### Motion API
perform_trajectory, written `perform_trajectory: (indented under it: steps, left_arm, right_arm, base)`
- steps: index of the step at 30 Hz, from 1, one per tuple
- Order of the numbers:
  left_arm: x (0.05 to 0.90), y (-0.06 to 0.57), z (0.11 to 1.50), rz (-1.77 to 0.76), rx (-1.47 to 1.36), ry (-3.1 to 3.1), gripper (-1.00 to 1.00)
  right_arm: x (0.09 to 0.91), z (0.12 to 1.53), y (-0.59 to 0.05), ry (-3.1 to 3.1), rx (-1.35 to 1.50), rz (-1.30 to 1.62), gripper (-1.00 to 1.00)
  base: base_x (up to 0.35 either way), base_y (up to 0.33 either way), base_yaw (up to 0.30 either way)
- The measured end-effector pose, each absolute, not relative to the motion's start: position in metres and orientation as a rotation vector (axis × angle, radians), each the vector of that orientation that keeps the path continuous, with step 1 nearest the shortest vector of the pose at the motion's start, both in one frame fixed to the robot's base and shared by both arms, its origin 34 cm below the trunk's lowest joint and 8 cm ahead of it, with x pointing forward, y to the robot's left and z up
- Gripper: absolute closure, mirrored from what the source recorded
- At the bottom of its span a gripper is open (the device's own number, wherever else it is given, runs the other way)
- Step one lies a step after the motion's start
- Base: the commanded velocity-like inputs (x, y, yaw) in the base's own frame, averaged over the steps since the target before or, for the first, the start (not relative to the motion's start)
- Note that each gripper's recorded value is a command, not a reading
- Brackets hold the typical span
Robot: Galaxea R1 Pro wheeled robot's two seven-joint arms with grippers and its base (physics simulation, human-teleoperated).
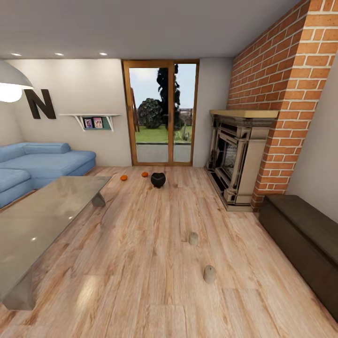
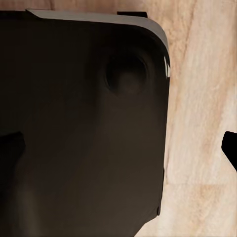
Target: Place each of the two pumpkins and all three candles from the living room inside a cabinet in the living room (use any cabinet), then make sure every cabinet is closed, and position the cauldron so it is next to a table in the living room.
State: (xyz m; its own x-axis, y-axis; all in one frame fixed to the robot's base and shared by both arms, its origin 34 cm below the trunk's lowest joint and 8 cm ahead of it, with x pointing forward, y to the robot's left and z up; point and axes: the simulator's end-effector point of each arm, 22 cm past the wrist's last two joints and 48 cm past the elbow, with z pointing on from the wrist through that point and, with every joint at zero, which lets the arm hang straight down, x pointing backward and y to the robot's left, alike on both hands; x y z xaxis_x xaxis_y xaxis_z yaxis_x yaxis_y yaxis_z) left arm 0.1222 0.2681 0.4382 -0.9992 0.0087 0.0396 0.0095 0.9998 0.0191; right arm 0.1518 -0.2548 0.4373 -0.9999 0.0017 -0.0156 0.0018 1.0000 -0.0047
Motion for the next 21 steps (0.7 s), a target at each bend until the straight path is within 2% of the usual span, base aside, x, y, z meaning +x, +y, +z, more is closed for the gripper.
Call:
perform_trajectory:
  steps: [21]
  left_arm:
    - [0.122,0.269,0.438,-0.031,-0.006,-3.102,-1.00]
  right_arm:
    - [0.172,0.439,-0.255,3.035,0.008,-0.007,-1.00]
  base:
    - [0.000,0.000,0.000]
